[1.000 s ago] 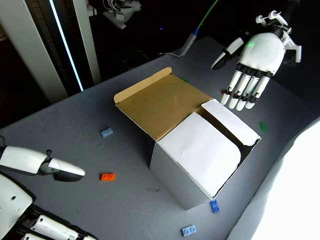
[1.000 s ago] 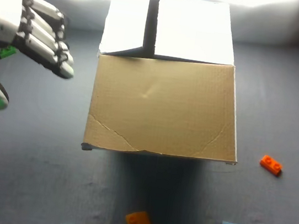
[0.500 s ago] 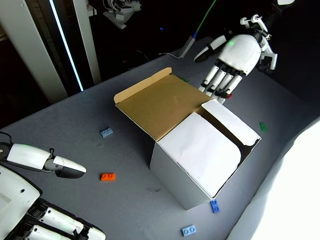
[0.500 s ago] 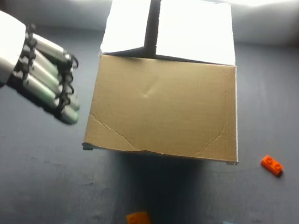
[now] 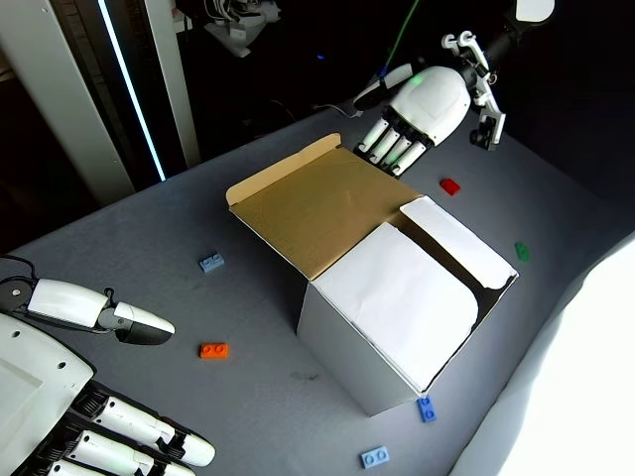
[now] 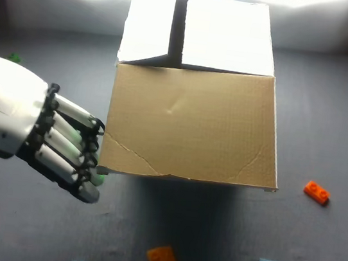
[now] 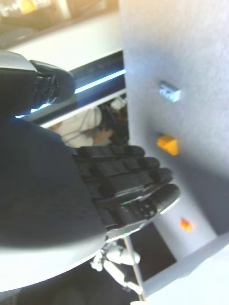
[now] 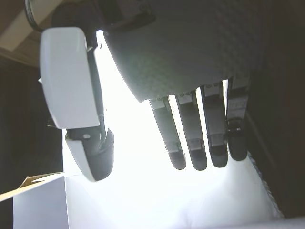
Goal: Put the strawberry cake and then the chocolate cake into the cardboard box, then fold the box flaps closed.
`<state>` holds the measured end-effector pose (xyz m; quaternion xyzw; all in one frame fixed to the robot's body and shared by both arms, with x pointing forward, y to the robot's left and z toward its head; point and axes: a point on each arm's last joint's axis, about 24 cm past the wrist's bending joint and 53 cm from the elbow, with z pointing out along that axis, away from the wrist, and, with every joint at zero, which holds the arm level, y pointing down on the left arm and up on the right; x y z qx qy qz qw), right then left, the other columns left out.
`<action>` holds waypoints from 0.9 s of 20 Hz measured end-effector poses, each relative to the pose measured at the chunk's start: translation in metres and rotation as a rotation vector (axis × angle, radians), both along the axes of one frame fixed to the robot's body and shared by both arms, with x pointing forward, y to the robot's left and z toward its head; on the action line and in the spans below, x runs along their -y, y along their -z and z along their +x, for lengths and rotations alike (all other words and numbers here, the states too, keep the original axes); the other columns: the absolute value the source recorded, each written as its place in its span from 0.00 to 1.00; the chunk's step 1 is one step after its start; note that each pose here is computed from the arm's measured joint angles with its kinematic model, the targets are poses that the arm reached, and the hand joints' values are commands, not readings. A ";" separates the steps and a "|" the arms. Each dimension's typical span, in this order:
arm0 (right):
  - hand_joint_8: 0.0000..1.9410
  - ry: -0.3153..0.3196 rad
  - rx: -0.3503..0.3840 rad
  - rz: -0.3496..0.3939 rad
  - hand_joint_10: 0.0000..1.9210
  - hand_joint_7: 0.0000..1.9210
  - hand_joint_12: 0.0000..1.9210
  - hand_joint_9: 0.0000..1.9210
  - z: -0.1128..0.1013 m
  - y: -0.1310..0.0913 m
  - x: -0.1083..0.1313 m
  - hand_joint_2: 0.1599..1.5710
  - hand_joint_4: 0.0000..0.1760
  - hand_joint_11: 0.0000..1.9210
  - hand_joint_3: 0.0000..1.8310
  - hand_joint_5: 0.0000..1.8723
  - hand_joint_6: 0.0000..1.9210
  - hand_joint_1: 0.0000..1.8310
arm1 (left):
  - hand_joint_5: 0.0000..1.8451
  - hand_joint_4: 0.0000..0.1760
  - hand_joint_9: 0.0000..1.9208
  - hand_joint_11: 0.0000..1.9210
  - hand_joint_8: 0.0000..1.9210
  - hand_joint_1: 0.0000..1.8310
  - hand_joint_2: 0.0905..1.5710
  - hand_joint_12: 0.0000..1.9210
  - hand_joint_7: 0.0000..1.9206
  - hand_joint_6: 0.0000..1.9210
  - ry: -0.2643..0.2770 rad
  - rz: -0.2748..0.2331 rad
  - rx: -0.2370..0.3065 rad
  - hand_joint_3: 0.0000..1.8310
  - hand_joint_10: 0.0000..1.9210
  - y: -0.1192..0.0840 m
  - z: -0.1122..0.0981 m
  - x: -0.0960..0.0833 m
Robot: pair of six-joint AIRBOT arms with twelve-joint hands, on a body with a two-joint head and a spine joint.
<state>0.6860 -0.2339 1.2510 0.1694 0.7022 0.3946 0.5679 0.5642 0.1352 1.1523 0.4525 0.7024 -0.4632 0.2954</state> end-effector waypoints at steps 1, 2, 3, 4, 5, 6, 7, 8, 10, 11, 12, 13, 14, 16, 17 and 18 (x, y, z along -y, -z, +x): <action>0.00 0.000 0.000 0.001 0.00 0.15 0.43 0.15 0.000 0.000 0.000 0.72 0.00 0.00 0.00 0.13 0.00 0.10 | 0.19 0.02 0.21 0.00 0.01 0.00 0.71 0.59 0.20 0.01 0.007 -0.001 -0.003 0.00 0.01 0.002 -0.003 0.005; 0.00 0.000 0.000 0.001 0.00 0.15 0.43 0.15 0.000 0.000 0.000 0.72 0.00 0.00 0.00 0.13 0.00 0.10 | 0.19 0.02 0.21 0.00 0.01 0.00 0.71 0.59 0.20 0.01 0.012 0.001 -0.005 0.00 0.01 0.003 -0.006 0.008; 0.00 0.000 0.000 0.000 0.00 0.15 0.42 0.15 0.000 0.000 0.000 0.72 0.00 0.00 0.00 0.12 0.00 0.10 | 0.18 0.01 0.21 0.00 0.00 0.00 0.72 0.59 0.20 0.00 0.017 -0.001 -0.006 0.00 0.00 0.004 -0.009 0.013; 0.00 0.000 0.000 0.000 0.00 0.15 0.42 0.15 0.000 0.000 0.000 0.72 0.00 0.00 0.00 0.13 0.00 0.10 | 0.20 0.00 0.21 0.00 0.00 0.00 0.72 0.58 0.19 0.01 0.023 -0.003 -0.006 0.00 0.00 0.004 -0.011 0.016; 0.00 0.000 0.000 0.000 0.00 0.16 0.42 0.15 0.000 0.000 0.000 0.72 0.00 0.00 0.00 0.13 0.00 0.10 | 0.20 0.02 0.21 0.00 0.00 0.00 0.73 0.58 0.19 0.01 0.030 -0.006 -0.007 0.01 0.00 0.004 -0.014 0.021; 0.00 0.000 0.000 0.000 0.00 0.16 0.42 0.15 0.000 0.000 0.000 0.72 0.00 0.00 0.00 0.13 0.00 0.10 | 0.20 0.02 0.21 0.00 0.00 0.00 0.73 0.58 0.19 0.01 0.035 -0.010 -0.009 0.01 0.00 0.003 -0.017 0.023; 0.00 0.000 0.000 0.000 0.00 0.16 0.42 0.15 0.000 0.000 0.000 0.72 0.00 0.00 0.00 0.13 0.00 0.10 | 0.20 0.03 0.21 0.00 0.00 0.00 0.73 0.58 0.19 0.01 0.044 -0.018 -0.013 0.01 0.00 0.002 -0.020 0.028; 0.00 0.000 0.000 0.000 0.00 0.16 0.42 0.15 0.000 0.000 0.000 0.72 0.00 0.00 0.00 0.13 0.00 0.10 | 0.20 0.03 0.21 0.00 0.00 0.00 0.73 0.58 0.19 0.01 0.050 -0.027 -0.017 0.00 0.00 0.001 -0.023 0.031; 0.00 0.000 0.000 0.000 0.00 0.14 0.39 0.14 0.000 0.000 0.000 0.72 0.00 0.00 0.00 0.14 0.00 0.09 | 0.17 0.06 0.20 0.00 0.00 0.00 0.73 0.56 0.18 0.00 0.051 -0.039 -0.018 0.00 0.00 -0.003 -0.025 0.034; 0.00 0.000 0.000 0.000 0.00 0.14 0.38 0.13 0.000 0.000 0.000 0.73 0.00 0.00 0.00 0.13 0.00 0.09 | 0.18 0.05 0.21 0.00 0.00 0.00 0.73 0.58 0.18 0.00 0.051 -0.045 -0.015 0.00 0.00 -0.005 -0.025 0.034; 0.00 0.000 0.000 0.000 0.00 0.13 0.38 0.13 0.000 0.000 0.000 0.73 0.00 0.00 0.00 0.13 0.00 0.07 | 0.19 0.07 0.21 0.00 0.00 0.00 0.73 0.57 0.19 0.00 0.045 -0.056 -0.011 0.00 0.00 -0.009 -0.024 0.034; 0.00 0.000 0.000 -0.001 0.00 0.13 0.38 0.13 0.000 0.000 0.000 0.73 0.00 0.00 0.00 0.13 0.00 0.08 | 0.19 0.05 0.21 0.00 0.00 0.00 0.73 0.56 0.19 0.00 0.039 -0.066 -0.010 0.00 0.00 -0.012 -0.023 0.035; 0.00 0.000 0.000 0.000 0.00 0.13 0.38 0.13 0.000 0.000 0.000 0.73 0.00 0.00 0.00 0.13 0.00 0.08 | 0.19 0.05 0.20 0.00 0.00 0.00 0.73 0.55 0.19 0.00 0.040 -0.073 -0.003 0.00 0.00 -0.016 -0.022 0.036; 0.00 0.000 0.000 0.000 0.00 0.13 0.38 0.13 0.000 0.000 0.000 0.73 0.00 0.00 0.00 0.13 0.00 0.09 | 0.19 0.05 0.20 0.00 0.00 0.00 0.73 0.54 0.19 0.00 0.036 -0.104 0.006 0.00 0.00 -0.028 -0.019 0.038; 0.00 0.000 0.000 0.000 0.00 0.13 0.37 0.13 0.000 0.000 0.000 0.73 0.00 0.00 0.00 0.13 0.00 0.10 | 0.19 0.06 0.20 0.00 0.00 0.00 0.73 0.54 0.19 0.00 0.029 -0.122 0.006 0.00 0.00 -0.035 -0.016 0.038; 0.00 0.000 0.000 0.000 0.00 0.12 0.33 0.13 0.000 0.000 0.000 0.73 0.00 0.00 0.00 0.13 0.00 0.09 | 0.19 0.05 0.20 0.00 0.00 0.00 0.73 0.52 0.19 0.00 0.015 -0.145 0.001 0.00 0.00 -0.045 -0.012 0.038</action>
